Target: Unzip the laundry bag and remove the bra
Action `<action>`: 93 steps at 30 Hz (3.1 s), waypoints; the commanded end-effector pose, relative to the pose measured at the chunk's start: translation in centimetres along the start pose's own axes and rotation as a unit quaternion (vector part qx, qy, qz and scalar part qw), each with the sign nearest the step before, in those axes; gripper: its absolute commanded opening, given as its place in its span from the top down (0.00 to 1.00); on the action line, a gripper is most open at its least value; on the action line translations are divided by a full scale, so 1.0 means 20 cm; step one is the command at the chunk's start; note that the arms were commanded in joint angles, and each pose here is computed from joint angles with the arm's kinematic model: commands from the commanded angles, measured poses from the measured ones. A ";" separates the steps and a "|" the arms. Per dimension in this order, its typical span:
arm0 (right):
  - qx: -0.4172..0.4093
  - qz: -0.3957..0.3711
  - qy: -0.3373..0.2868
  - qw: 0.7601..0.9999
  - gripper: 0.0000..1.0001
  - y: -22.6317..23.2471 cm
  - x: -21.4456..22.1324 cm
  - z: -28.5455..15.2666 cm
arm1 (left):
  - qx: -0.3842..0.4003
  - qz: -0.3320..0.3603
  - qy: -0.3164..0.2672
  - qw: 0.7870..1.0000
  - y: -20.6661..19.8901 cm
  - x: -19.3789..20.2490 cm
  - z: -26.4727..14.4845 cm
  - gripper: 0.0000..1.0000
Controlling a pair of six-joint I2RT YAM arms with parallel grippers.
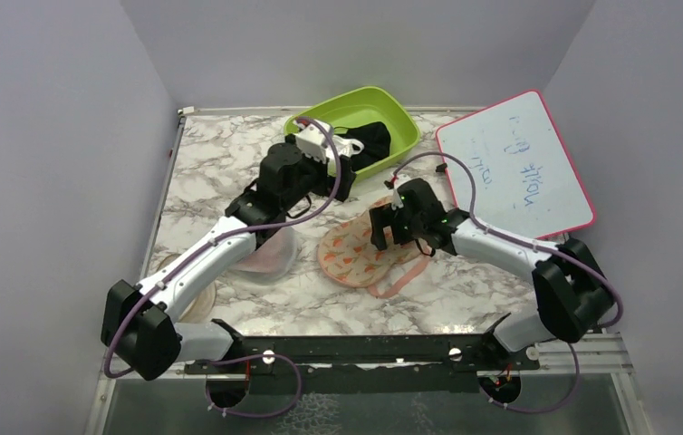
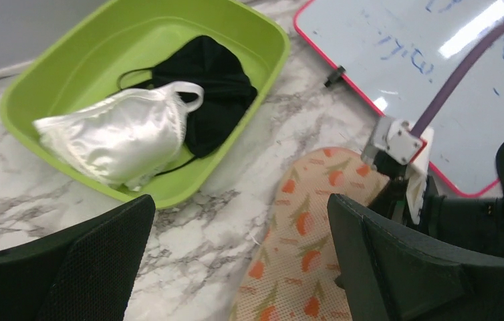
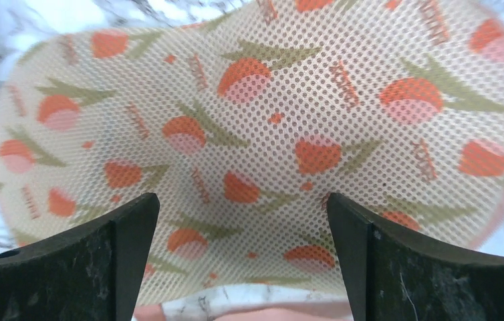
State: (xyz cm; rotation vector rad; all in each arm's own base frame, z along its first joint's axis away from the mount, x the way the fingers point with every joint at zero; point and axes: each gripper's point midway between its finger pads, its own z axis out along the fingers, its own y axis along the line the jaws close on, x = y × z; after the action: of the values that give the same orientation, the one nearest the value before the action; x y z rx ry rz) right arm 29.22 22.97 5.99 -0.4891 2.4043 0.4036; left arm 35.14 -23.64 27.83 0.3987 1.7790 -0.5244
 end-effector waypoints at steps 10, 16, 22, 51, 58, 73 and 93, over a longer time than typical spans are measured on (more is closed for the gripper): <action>-0.076 0.101 -0.043 0.991 0.04 0.12 0.11 -0.28 | 0.062 -0.094 0.121 0.986 -0.28 0.54 -0.04 0.01; -0.016 0.098 -0.061 0.993 0.04 0.01 0.08 -0.19 | 0.016 -0.093 0.186 0.978 -0.18 0.71 -0.05 0.01; 0.029 0.115 -0.056 0.991 0.06 -0.22 -0.01 -0.07 | 0.000 -0.150 0.201 0.968 -0.11 0.79 -0.04 0.02; -0.034 0.073 -0.071 0.994 0.07 -0.13 -0.19 -0.22 | 0.129 -0.184 0.244 0.943 -0.59 1.03 -0.19 0.18; -0.059 0.071 -0.087 0.992 0.07 -0.08 -0.25 -0.28 | 0.023 -0.115 0.203 0.972 -0.29 0.88 -0.14 0.03; -0.067 0.090 -0.034 0.993 0.06 -0.08 -0.04 -0.22 | 0.026 -0.184 0.243 0.952 -0.22 1.07 0.03 0.32; -0.027 0.087 -0.008 0.996 0.06 -0.16 -0.18 0.03 | 0.110 -0.232 0.256 0.932 -0.46 1.07 -0.24 0.64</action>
State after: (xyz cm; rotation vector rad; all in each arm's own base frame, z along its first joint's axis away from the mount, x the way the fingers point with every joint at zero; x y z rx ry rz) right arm 32.50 21.86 5.71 -0.3018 2.4635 0.6154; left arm 20.22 -29.68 8.93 0.2843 2.3744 -1.1061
